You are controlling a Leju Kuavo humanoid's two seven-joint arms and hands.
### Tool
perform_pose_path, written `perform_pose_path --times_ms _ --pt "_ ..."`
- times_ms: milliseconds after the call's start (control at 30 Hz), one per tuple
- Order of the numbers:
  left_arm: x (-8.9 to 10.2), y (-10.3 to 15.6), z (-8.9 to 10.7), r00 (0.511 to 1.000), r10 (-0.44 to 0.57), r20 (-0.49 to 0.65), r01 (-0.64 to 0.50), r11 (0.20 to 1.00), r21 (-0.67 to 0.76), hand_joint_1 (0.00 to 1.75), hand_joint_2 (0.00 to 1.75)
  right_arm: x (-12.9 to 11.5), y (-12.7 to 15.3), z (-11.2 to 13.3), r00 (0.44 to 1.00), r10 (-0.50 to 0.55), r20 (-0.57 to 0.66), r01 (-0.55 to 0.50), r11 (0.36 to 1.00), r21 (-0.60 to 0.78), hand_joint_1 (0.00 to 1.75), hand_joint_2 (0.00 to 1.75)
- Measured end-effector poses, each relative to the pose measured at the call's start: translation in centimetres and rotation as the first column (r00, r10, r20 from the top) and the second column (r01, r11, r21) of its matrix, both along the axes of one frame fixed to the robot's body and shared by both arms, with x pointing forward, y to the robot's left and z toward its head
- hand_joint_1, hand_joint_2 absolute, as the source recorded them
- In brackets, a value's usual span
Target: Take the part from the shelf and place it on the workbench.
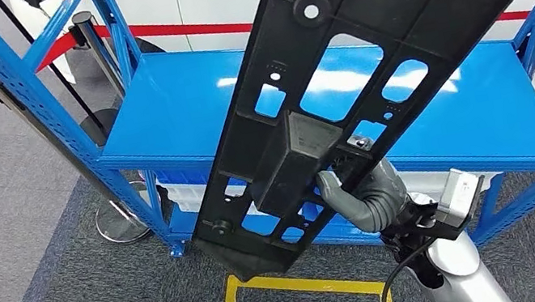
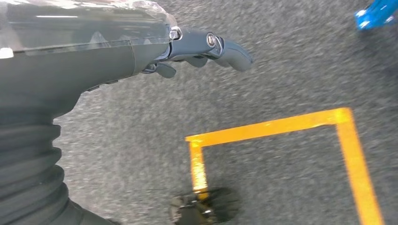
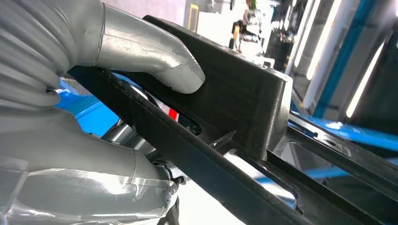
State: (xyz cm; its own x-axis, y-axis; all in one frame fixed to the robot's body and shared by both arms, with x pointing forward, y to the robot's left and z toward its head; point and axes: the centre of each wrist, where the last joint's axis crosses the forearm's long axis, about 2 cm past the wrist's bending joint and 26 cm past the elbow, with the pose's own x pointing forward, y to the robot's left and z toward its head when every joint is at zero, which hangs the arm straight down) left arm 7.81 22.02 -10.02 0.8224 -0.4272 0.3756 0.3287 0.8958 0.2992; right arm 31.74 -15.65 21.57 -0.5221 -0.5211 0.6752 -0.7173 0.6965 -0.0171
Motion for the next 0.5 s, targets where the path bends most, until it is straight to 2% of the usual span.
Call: perform_pose_path --times_ms 267,500 --pt "-1.5 0.6 -0.3 0.996 -0.007 -0.091 0.009 1.000 0.022 0.00 1.75 -0.9 -0.9 -0.4 0.998 -0.055 -0.012 0.055 0.998 0.015 1.75 1.75" --pt "-1.7 0.8 -0.4 0.994 -0.013 -0.111 0.016 1.000 0.026 0.00 1.75 -1.0 -1.5 -0.1 0.997 -0.081 -0.001 0.081 0.997 0.018 1.75 1.75"
